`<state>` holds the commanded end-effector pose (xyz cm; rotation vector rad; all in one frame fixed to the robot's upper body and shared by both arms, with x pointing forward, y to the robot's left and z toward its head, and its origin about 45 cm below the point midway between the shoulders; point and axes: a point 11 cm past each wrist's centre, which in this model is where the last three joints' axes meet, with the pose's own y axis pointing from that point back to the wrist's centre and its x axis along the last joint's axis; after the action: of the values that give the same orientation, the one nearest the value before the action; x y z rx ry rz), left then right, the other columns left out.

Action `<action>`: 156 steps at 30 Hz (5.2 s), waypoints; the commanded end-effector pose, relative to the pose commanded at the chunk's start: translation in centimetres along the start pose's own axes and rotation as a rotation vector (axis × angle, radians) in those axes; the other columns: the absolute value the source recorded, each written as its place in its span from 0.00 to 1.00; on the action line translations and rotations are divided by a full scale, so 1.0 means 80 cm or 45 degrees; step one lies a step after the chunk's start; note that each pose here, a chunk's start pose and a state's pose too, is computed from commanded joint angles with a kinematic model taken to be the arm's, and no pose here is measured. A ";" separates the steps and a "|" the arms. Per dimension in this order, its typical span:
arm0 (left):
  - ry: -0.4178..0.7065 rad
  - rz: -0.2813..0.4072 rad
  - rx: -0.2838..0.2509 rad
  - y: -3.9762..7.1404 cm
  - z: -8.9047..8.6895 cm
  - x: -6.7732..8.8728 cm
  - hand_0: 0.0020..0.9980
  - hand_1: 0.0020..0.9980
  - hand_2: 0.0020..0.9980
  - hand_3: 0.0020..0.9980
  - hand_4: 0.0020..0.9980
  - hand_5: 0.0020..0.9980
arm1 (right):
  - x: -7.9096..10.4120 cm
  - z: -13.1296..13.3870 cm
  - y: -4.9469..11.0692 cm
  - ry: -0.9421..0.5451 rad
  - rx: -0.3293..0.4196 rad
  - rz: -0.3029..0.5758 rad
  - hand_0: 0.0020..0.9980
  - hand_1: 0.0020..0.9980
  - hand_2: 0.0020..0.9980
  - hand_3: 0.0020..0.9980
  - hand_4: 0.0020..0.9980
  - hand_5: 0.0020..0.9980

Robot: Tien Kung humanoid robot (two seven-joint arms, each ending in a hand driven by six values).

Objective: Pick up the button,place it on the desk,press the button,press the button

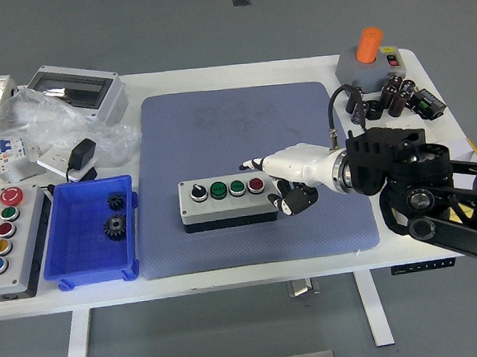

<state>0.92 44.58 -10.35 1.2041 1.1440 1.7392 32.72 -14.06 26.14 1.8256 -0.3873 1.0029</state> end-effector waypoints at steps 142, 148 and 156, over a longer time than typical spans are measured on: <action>-0.036 0.005 0.062 0.000 -0.018 0.000 0.66 0.67 0.60 0.58 0.56 0.16 | 0.067 0.163 0.134 -1.174 0.299 1.259 0.80 0.79 0.87 0.99 0.95 0.72; -0.037 0.011 0.070 0.000 -0.019 0.002 0.66 0.66 0.60 0.58 0.57 0.17 | 0.068 0.161 0.137 -1.130 0.280 1.261 0.84 0.82 0.92 1.00 0.97 0.71; -0.038 0.010 0.067 0.000 -0.017 0.000 0.66 0.66 0.60 0.58 0.57 0.17 | 0.069 0.161 0.143 -1.059 0.242 1.276 0.85 0.83 0.92 1.00 0.99 0.71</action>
<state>-0.36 44.24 -10.55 1.2640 1.1753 1.7007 34.69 -29.73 35.01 2.1796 -1.8958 0.8385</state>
